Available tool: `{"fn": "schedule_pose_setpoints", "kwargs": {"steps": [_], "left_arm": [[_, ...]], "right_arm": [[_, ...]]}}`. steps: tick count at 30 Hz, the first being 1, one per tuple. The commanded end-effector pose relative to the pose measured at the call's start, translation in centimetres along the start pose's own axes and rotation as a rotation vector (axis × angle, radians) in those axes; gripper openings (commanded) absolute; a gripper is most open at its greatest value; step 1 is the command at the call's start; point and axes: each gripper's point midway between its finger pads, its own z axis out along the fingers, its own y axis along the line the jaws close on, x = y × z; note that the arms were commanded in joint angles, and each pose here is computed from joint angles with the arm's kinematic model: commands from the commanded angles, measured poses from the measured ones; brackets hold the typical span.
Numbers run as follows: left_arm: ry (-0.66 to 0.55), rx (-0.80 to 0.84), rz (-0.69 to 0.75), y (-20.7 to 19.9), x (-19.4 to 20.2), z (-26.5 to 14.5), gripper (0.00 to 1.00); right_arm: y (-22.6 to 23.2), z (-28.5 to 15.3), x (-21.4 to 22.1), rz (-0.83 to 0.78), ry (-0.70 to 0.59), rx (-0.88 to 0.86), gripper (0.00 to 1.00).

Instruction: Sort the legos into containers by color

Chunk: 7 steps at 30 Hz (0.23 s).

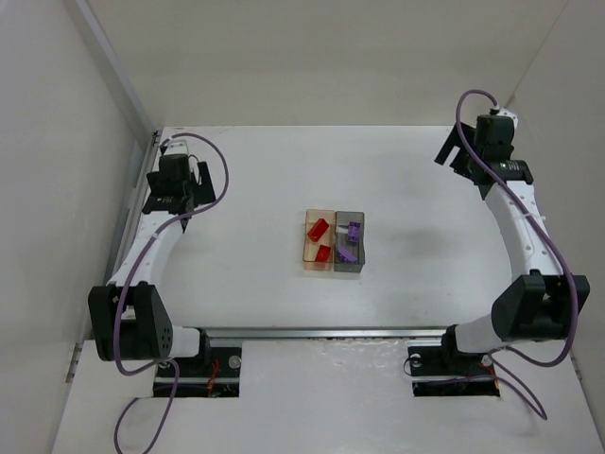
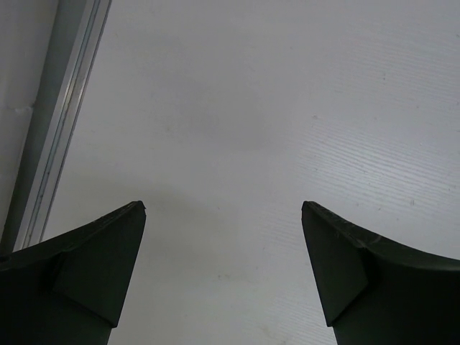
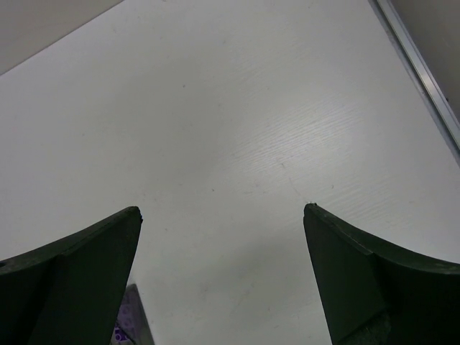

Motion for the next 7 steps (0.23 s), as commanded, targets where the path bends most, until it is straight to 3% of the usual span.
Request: {"fn": "schedule_pose_setpoints", "kwargs": {"steps": [1,7], "left_arm": [[-0.059,0.026,-0.028,-0.1,-1.4,-0.5,0.88],[-0.072,0.062,-0.031,-0.7,-2.2,-0.8,0.88]], "right_arm": [[0.3,-0.9,-1.9,-0.009,-0.084,-0.012,1.00],[0.8,-2.8,-3.4,-0.033,-0.175,-0.078,1.00]]}}
